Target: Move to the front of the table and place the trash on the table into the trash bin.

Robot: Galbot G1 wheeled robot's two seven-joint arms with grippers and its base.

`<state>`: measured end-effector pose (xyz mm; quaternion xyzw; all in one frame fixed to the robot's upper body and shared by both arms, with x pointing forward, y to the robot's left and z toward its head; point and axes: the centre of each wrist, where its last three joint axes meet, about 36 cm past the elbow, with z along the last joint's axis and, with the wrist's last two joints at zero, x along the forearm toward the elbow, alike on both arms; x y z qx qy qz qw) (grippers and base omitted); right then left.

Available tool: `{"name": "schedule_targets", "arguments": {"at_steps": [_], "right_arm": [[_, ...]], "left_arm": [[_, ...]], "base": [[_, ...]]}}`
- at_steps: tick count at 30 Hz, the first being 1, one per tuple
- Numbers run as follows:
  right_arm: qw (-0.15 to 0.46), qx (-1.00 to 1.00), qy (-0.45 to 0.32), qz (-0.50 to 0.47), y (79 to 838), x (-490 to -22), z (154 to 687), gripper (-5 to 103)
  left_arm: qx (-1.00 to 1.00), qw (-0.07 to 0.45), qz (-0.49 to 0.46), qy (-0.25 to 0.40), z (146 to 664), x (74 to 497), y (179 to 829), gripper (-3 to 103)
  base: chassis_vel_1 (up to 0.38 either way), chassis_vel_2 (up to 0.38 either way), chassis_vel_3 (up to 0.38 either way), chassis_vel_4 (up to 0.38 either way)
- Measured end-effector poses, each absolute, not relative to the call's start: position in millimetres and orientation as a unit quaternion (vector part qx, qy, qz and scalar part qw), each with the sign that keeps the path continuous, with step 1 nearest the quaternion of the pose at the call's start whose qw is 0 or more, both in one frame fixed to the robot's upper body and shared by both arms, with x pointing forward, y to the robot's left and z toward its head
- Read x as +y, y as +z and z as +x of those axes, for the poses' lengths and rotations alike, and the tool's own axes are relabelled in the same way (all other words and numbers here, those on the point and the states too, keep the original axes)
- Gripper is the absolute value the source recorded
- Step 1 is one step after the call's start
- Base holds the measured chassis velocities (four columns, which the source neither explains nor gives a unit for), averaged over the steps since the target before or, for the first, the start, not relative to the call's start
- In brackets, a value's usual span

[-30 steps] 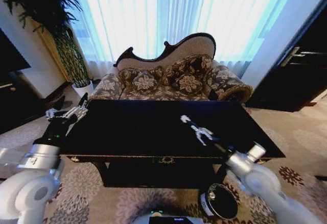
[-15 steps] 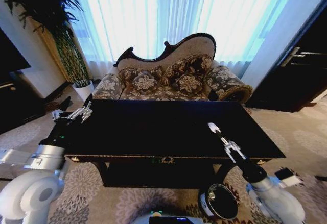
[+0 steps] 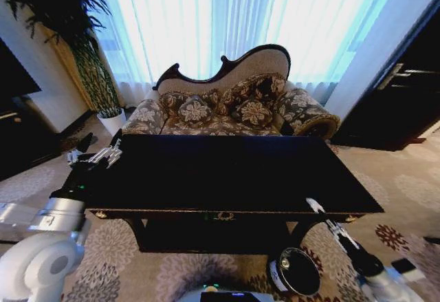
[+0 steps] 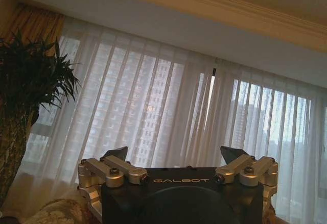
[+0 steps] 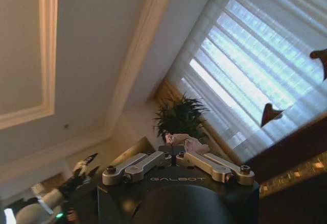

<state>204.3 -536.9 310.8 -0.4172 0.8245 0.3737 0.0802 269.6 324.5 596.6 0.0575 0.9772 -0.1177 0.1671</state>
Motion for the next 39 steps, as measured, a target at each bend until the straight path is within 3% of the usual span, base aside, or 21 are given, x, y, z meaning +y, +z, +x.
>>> {"name": "schedule_targets", "arguments": {"at_steps": [9, 18, 26, 29, 39], "right_arm": [[0.052, 0.822, 0.381, -0.421, 284, -535, 201, 0], [-0.043, 0.852, 0.365, -0.372, 224, -543, 176, 0], [-0.133, 0.908, 0.303, -0.257, 188, -542, 155, 0], [-0.171, 0.933, 0.262, -0.176, 176, -521, 161, 0], [-0.293, 0.944, 0.139, -0.053, 146, -459, 171, 0]], "left_arm": [[0.977, 0.171, 0.056, -0.117, 270, 325, 598, 100], [0.977, 0.172, 0.048, -0.114, 271, 330, 598, 100], [0.977, 0.171, 0.05, -0.116, 272, 330, 597, 100], [0.977, 0.17, 0.049, -0.115, 271, 329, 597, 100], [0.978, 0.173, 0.047, -0.109, 268, 331, 599, 100]], "base": [[0.0, 0.0, 0.0, 0.0], [0.0, 0.0, 0.0, 0.0], [0.0, 0.0, 0.0, 0.0], [0.0, 0.0, 0.0, 0.0], [0.0, 0.0, 0.0, 0.0]]}}
